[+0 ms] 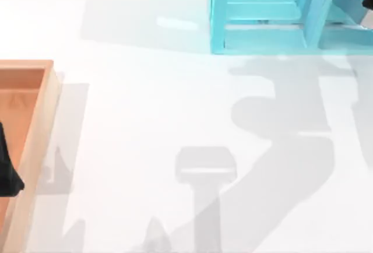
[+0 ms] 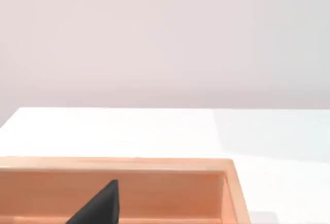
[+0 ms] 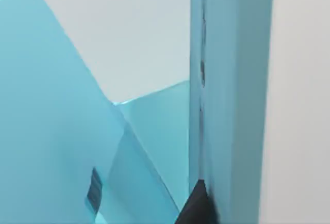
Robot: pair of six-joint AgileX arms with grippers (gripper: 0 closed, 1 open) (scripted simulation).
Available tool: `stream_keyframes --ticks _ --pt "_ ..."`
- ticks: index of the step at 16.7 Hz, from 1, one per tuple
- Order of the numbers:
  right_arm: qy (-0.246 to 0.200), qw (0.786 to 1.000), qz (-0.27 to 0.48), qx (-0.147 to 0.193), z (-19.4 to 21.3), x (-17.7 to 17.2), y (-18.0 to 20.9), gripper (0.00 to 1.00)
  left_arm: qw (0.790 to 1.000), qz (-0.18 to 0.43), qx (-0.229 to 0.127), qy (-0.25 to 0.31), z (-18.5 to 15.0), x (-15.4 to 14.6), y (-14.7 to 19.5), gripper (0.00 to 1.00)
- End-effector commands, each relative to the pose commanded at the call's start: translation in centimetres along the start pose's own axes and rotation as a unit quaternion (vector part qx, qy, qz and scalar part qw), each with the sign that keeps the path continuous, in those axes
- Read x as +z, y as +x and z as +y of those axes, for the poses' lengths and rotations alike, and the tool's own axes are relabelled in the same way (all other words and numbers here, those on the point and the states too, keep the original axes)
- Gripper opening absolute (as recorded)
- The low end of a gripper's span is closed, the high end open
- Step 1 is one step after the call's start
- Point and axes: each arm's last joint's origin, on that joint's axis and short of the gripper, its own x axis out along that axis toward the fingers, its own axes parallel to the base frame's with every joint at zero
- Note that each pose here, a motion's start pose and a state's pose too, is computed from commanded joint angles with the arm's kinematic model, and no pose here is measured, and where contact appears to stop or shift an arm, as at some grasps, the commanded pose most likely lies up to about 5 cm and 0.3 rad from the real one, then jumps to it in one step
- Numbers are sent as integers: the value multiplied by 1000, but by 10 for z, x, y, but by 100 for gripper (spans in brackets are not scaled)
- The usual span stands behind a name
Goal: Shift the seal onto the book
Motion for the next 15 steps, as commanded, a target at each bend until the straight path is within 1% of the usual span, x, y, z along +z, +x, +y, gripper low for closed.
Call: stream_keyframes --ticks 4,7,9,11,13,15 --pt "-1 1000 -7 5 29 55 -61 0 1000 0 0 0 0 0 0 100" --pt "-2 1000 -12 7 45 82 -116 0 1000 0 0 0 0 0 0 100" --pt "-3 1000 -11 6 52 89 -146 0 1000 0 0 0 0 0 0 100" --pt "-2 1000 -6 3 54 89 -168 0 1000 0 0 0 0 0 0 100" --pt "-2 1000 -1 1 55 88 -180 0 1000 0 0 0 0 0 0 100" --pt "-2 1000 0 1 55 87 -183 0 1000 0 0 0 0 0 0 100"
